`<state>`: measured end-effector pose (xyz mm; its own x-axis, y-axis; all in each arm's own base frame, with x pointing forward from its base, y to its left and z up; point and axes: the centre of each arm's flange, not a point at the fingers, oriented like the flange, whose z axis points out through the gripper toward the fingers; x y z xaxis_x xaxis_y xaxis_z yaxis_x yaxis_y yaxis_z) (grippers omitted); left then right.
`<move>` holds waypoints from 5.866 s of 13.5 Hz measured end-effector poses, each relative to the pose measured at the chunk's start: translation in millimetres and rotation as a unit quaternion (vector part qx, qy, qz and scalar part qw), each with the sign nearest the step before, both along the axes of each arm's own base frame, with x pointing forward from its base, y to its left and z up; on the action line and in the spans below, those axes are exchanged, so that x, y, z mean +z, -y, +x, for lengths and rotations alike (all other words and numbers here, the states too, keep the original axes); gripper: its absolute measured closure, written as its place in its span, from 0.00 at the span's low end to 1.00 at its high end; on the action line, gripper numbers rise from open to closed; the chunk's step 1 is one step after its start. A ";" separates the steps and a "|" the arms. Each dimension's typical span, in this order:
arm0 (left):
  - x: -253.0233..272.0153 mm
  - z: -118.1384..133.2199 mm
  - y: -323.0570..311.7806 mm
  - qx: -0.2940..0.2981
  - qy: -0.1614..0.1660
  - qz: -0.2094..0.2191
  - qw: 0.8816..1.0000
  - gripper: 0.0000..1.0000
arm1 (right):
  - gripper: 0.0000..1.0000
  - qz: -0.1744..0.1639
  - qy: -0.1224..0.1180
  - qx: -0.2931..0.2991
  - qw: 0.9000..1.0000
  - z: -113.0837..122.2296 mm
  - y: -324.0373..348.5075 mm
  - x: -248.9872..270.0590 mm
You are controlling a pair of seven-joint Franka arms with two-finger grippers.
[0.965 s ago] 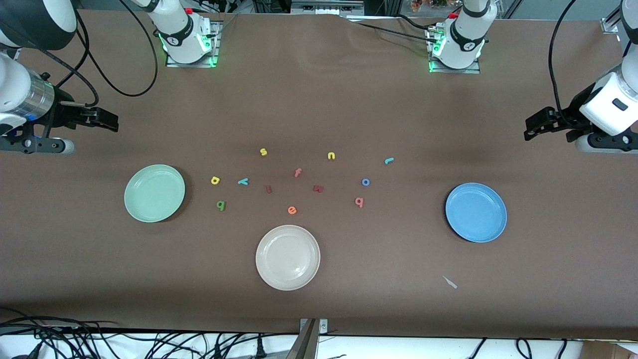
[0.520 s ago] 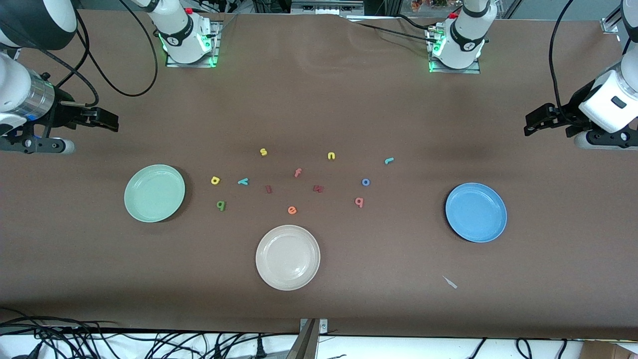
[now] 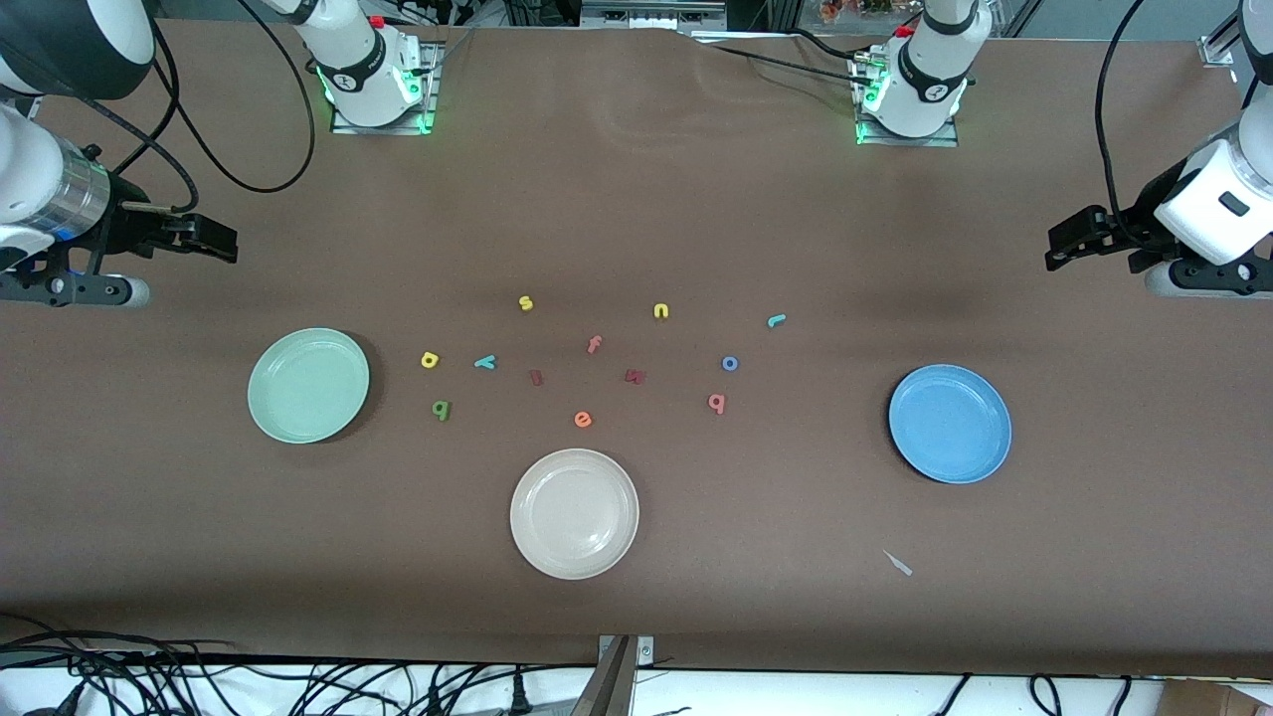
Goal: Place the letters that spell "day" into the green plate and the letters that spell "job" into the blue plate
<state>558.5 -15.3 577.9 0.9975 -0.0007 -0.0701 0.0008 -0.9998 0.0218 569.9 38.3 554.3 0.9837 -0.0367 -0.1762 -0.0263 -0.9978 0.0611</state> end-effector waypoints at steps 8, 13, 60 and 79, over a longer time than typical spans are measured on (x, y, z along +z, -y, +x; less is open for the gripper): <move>-1.3 -2.1 -14.7 0.011 -0.007 0.000 1.000 0.00 | 0.00 0.007 -0.001 -0.001 1.000 -0.1 -1.6 -0.2; -2.8 -3.0 -20.9 0.017 -0.011 0.000 1.000 0.00 | 0.00 0.007 -0.001 -0.001 1.000 0.0 -1.7 -0.3; -15.9 -11.1 -20.6 -0.063 -0.049 -0.011 0.997 0.00 | 0.00 0.007 -0.001 -0.001 1.000 0.0 -1.7 -0.5; -100.3 27.0 82.6 -0.052 -0.090 -0.005 0.995 0.00 | 0.00 0.017 0.005 0.001 1.000 6.2 -7.6 -8.1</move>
